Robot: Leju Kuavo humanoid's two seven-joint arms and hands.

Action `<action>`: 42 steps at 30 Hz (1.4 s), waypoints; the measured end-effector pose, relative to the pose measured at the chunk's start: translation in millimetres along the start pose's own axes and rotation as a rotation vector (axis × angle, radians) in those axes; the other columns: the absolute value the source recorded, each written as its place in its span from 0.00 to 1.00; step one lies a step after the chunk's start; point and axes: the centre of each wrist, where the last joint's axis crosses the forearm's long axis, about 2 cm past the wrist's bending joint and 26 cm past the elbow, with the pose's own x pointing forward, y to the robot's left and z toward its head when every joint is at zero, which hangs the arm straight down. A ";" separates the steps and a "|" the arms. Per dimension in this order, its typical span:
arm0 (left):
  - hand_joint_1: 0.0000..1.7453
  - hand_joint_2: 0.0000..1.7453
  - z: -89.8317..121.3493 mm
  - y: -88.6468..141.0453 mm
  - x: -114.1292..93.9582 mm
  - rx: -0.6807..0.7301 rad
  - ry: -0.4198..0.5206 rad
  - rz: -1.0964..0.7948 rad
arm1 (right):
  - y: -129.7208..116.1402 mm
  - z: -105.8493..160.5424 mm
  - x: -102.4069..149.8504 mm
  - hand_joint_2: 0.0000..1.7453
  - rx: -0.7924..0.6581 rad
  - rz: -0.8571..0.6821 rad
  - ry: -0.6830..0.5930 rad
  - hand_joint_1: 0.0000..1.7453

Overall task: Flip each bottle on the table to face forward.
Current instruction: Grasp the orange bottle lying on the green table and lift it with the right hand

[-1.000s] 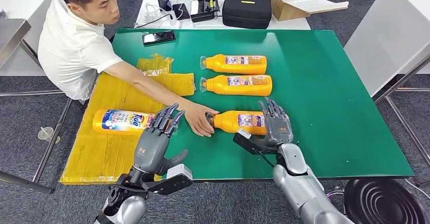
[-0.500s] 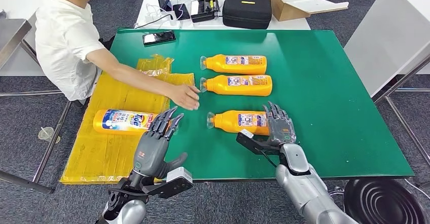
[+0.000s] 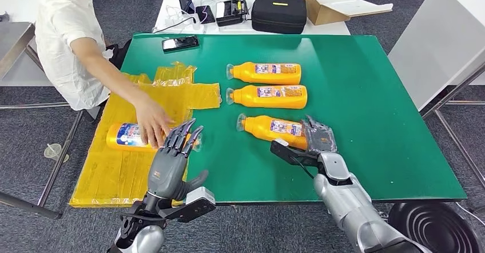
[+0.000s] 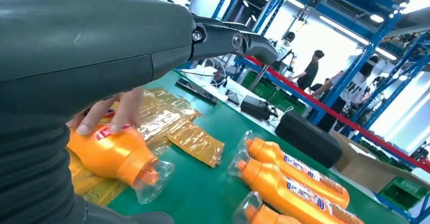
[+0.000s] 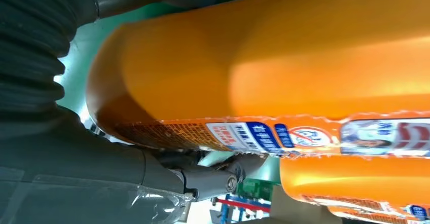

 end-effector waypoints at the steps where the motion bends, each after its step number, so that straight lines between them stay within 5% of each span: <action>1: 0.00 1.00 0.1 0.0 -0.1 0.003 -0.001 0.002 | -0.1 -0.5 -4.0 1.00 0.000 0.004 0.001 1.00; 17: 0.00 1.00 2.8 -3.4 -4.9 0.013 0.002 0.023 | -6.3 -10.2 -38.9 1.00 0.116 0.039 0.049 1.00; 22: 0.00 1.00 3.6 -5.1 -7.9 0.030 -0.007 0.107 | 0.3 -6.3 -51.3 1.00 0.173 -0.198 -0.144 1.00; 25: 0.00 1.00 5.1 -8.7 -9.1 0.009 0.041 0.320 | 15.0 5.4 -55.6 1.00 0.164 -0.424 -0.297 1.00; 31: 0.00 1.00 10.4 -22.8 -2.2 0.041 0.223 1.022 | 40.3 37.1 -4.3 1.00 0.058 -0.809 -0.582 1.00; 42: 0.00 1.00 16.7 -31.4 -4.3 0.078 0.324 1.292 | 11.8 53.5 76.5 1.00 -0.102 -1.006 -0.831 1.00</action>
